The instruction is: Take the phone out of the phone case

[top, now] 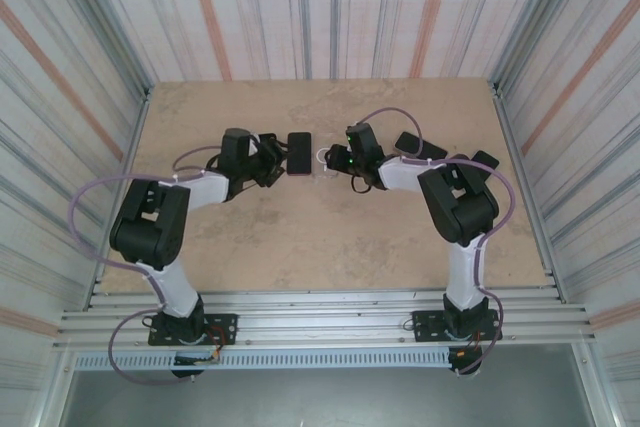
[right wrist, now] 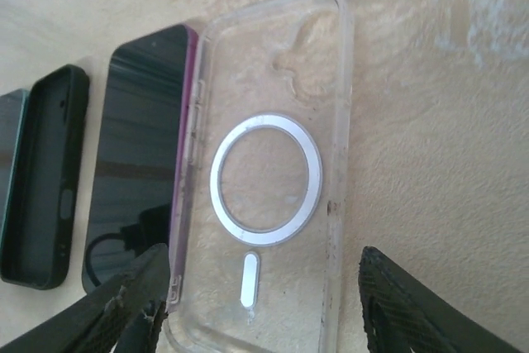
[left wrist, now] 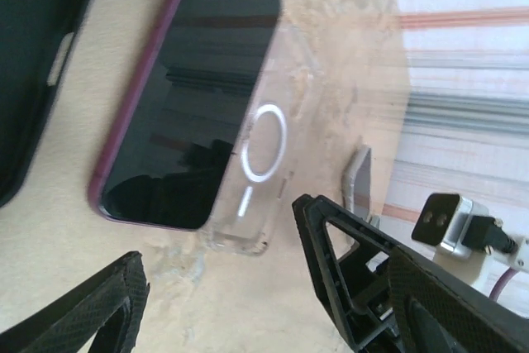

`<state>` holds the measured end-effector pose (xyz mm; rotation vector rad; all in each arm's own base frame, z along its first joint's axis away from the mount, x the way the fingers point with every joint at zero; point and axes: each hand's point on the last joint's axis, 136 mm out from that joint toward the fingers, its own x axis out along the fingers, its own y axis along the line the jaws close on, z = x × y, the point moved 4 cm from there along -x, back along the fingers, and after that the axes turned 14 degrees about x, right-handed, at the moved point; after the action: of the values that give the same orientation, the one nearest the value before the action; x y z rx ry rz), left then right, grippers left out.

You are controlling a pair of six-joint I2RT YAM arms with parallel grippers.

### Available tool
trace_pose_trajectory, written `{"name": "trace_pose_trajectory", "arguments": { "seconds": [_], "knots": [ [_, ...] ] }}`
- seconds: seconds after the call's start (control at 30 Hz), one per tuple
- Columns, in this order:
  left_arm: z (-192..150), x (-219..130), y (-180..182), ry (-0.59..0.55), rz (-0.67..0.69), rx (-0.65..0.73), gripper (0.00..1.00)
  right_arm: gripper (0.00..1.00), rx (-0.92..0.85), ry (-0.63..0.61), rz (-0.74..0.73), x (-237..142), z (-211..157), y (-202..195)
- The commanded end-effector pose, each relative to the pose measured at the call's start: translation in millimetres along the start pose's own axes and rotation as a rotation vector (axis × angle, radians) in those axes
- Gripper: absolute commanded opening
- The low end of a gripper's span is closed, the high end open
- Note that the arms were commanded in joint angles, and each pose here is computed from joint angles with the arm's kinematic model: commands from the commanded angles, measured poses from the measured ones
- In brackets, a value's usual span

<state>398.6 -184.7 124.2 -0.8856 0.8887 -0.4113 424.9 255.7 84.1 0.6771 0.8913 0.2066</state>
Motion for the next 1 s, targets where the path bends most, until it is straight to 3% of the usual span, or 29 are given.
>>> {"name": "trace_pose_trajectory", "arguments": {
  "seconds": [0.0,0.07,0.23,0.3,0.57,0.97],
  "knots": [
    [13.1,-22.2,-31.5,-0.025,-0.038,0.131,0.83,0.70,-0.128,-0.032,-0.028,-28.5,21.0,13.1],
    [15.5,-30.2,-41.5,-0.029,-0.044,0.175,0.87,0.77,-0.174,-0.028,-0.046,-39.0,28.3,10.8],
    [12.8,-45.7,-64.1,-0.016,-0.077,0.280,0.94,0.81,-0.326,-0.001,-0.090,-72.1,52.6,-3.6],
    [8.4,-48.1,-72.4,-0.008,-0.108,0.290,0.96,0.86,-0.395,0.031,-0.109,-83.6,61.5,-12.9],
    [-17.0,-37.6,-103.4,0.030,-0.216,0.271,0.97,0.89,-0.565,0.131,-0.193,-111.9,98.6,-66.6],
    [-33.7,-33.1,-115.0,0.073,-0.217,0.300,0.97,0.90,-0.611,0.159,-0.151,-101.4,141.5,-137.2]
  ]
}}
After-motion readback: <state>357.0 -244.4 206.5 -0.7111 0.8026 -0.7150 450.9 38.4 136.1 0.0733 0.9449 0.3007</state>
